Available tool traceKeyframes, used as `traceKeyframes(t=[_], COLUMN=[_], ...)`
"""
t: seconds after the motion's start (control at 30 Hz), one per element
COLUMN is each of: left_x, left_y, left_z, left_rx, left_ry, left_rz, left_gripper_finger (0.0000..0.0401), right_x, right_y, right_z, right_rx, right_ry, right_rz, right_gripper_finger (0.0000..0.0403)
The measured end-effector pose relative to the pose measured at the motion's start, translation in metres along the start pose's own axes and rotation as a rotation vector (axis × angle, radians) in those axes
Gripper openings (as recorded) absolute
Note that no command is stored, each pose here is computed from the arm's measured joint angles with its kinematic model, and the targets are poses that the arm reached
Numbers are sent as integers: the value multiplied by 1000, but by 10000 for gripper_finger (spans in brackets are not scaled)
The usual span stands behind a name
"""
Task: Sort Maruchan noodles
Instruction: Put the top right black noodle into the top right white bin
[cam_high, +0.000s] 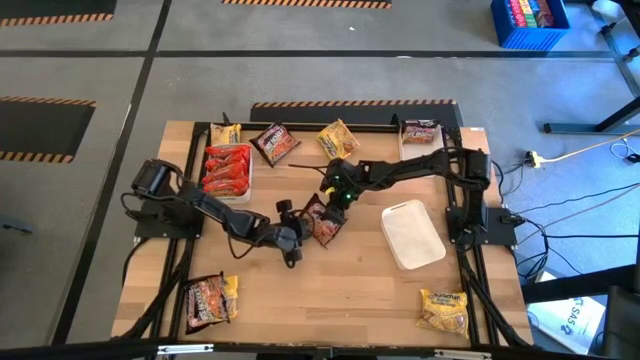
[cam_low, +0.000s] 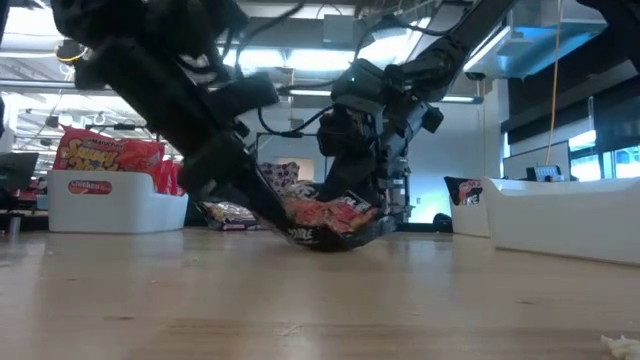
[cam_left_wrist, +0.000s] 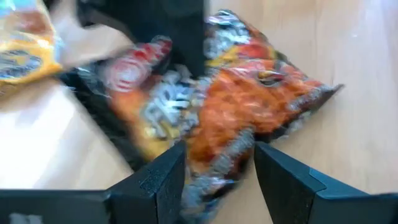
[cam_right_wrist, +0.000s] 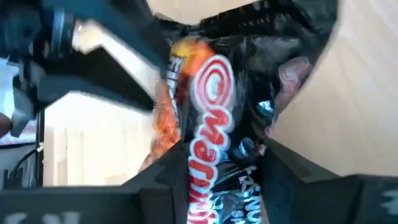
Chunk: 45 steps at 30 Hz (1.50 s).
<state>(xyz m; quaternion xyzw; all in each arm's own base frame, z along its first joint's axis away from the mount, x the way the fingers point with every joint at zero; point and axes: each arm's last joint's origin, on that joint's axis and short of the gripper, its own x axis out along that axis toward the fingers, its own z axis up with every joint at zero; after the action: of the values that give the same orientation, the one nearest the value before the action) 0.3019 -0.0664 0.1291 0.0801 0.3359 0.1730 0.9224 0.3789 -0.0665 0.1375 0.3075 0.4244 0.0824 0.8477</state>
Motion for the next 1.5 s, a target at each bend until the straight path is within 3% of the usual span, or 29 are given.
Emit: traceKeyframes(t=[0.43,0.57,0.7,0.9,1.07,1.27,1.5], left_x=[-18,-18,-18,-18,-17,-2,21], left_y=[-11,-11,-11,-13,-12,-7,-2], left_z=[-1,-1,-1,6,11,14,3], left_rx=[101,101,95,56,46,-35,-83], left_ry=[16,17,8,-57,-93,-136,-93], left_rz=[-50,-53,-57,-69,-72,-84,-113], left_gripper_finger=[184,184,184,184,184,184,184], right_x=[-39,-39,-30,-10,-21,-44,-25], right_y=[22,22,18,6,-3,-14,-25], right_z=[4,2,1,-2,-1,12,0], right_rx=[-131,-121,-121,-86,-68,-30,8], right_ry=[-34,-16,-9,-6,35,27,64], right_rz=[-147,-130,-142,-156,-160,-186,-121], right_gripper_finger=[78,70,112,229,297,322,323])
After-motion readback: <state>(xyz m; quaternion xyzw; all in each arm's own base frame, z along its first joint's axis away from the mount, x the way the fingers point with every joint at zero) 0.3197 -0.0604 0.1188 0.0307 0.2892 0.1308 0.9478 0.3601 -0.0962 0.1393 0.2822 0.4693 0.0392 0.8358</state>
